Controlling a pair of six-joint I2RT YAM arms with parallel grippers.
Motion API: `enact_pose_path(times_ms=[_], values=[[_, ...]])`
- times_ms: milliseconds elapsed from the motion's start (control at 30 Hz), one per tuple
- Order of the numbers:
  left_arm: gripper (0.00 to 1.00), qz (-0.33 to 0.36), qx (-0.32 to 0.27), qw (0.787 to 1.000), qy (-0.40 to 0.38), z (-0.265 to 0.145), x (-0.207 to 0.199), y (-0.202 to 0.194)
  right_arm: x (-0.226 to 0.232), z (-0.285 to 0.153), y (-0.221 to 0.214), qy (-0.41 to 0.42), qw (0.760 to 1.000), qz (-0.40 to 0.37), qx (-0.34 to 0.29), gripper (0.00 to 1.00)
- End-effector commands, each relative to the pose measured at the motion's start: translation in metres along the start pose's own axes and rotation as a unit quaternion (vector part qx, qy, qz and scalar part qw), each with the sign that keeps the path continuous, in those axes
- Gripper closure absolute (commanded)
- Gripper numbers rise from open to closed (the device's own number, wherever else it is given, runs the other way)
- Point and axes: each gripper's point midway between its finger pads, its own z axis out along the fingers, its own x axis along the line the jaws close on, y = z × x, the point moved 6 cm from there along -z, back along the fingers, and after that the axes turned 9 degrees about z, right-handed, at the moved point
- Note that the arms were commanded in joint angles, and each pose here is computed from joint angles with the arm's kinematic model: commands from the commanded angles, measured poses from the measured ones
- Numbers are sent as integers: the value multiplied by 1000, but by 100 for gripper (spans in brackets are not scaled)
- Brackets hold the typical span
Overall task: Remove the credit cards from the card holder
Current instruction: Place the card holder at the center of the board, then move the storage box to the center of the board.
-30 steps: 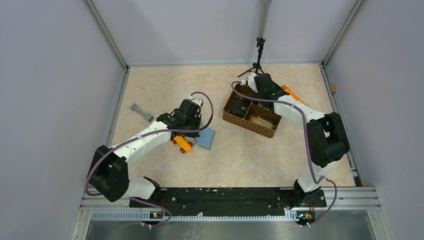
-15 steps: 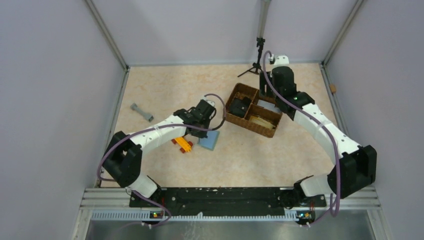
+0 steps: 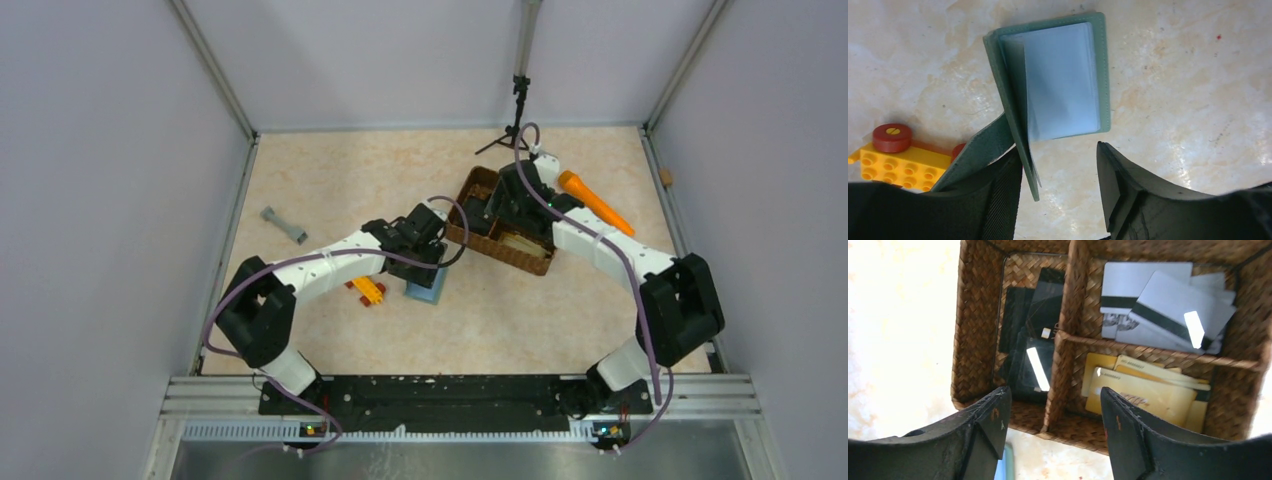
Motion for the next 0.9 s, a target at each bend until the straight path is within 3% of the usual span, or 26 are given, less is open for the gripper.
enact_pose_path(times_ms=[0, 267, 467, 533, 567, 867], values=[[41, 7, -47, 996, -77, -19, -17, 15, 9, 9, -10, -5, 997, 72, -9, 35], [41, 16, -54, 982, -181, -22, -39, 11, -2, 38, -21, -49, 997, 60, -15, 42], [40, 11, -30, 979, -200, -12, -40, 8, -9, 55, -19, -61, 996, 63, -6, 71], [41, 6, -23, 979, -201, -4, -38, 7, -19, 53, -11, -74, 994, 81, -20, 92], [41, 4, -23, 979, -205, -2, -37, 8, -26, 51, -7, -78, 992, 91, -28, 94], [42, -9, -16, 978, -210, 21, -30, 17, -97, 25, 1, -156, 978, 118, -67, 100]])
